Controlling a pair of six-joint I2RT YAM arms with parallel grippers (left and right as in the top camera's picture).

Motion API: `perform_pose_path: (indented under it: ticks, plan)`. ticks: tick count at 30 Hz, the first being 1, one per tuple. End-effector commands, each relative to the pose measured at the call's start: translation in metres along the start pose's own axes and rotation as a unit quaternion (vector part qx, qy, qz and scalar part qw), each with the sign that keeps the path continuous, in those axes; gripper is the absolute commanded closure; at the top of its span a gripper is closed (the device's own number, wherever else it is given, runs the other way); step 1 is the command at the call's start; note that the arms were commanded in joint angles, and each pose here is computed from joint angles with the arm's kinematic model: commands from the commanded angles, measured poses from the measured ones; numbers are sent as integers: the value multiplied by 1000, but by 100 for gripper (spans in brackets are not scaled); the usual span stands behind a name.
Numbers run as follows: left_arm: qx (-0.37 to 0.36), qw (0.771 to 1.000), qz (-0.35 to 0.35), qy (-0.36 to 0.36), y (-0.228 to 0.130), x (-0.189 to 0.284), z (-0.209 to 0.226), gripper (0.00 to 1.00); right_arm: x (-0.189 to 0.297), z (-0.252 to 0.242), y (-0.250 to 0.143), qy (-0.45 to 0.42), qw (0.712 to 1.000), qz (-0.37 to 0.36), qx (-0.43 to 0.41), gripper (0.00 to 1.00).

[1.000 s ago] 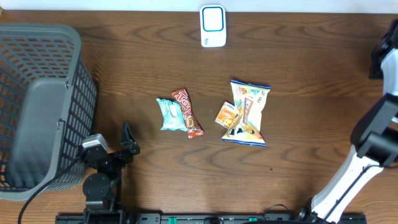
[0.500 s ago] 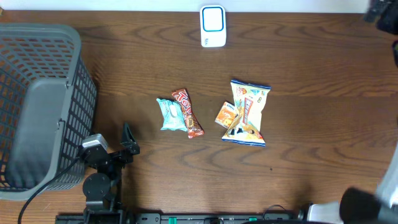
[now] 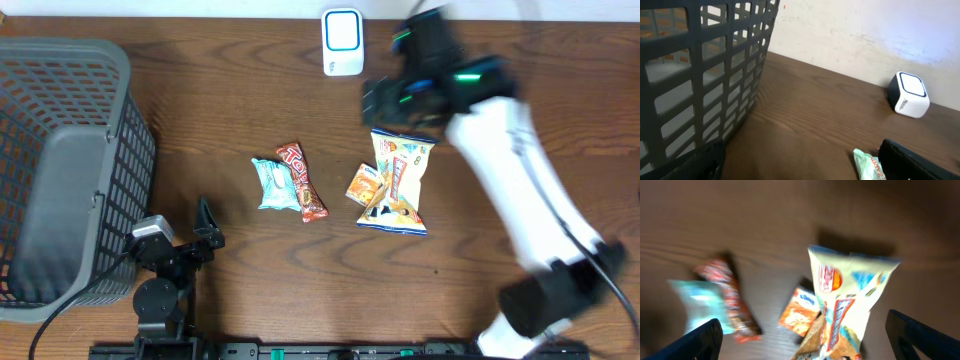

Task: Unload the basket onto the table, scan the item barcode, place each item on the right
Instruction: 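Move the right gripper back to the yellow snack bag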

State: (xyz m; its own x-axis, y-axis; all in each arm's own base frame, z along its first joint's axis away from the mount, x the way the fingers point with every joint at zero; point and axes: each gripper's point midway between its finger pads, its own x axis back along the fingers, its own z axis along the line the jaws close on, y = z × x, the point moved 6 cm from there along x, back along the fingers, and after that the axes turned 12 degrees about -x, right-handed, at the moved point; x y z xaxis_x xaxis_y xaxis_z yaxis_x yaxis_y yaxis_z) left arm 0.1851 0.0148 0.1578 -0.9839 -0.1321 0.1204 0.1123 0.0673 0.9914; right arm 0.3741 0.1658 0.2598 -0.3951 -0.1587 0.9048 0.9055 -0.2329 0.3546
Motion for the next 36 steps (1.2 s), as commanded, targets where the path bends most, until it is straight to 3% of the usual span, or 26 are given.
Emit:
perform_pose_path:
  ticks: [1, 10, 18, 23, 31, 33, 36]
  plan:
    - [-1, 1000, 27, 8, -15, -1, 2, 2, -57, -2, -17, -134, 990, -17, -44, 3]
    - [-1, 1000, 27, 8, -15, -1, 2, 2, -103, -12, -41, -274, 956, -50, -90, 21]
    - [-1, 1000, 27, 8, -15, -1, 2, 2, -139, -18, -58, -297, 950, -8, -92, 25]
    - [-1, 1000, 27, 8, -15, -1, 2, 2, -151, -25, -66, -322, 943, 12, -82, 40]
    - [-1, 1000, 28, 8, -15, -1, 2, 2, -196, -57, -106, -417, 903, 97, -40, 39]
    - [-1, 1000, 28, 8, -15, -1, 2, 2, -203, -65, -116, -439, 890, 121, -31, 46]
    - [-1, 1000, 28, 8, -15, -1, 2, 2, -207, -72, -124, -459, 877, 140, -21, 69]
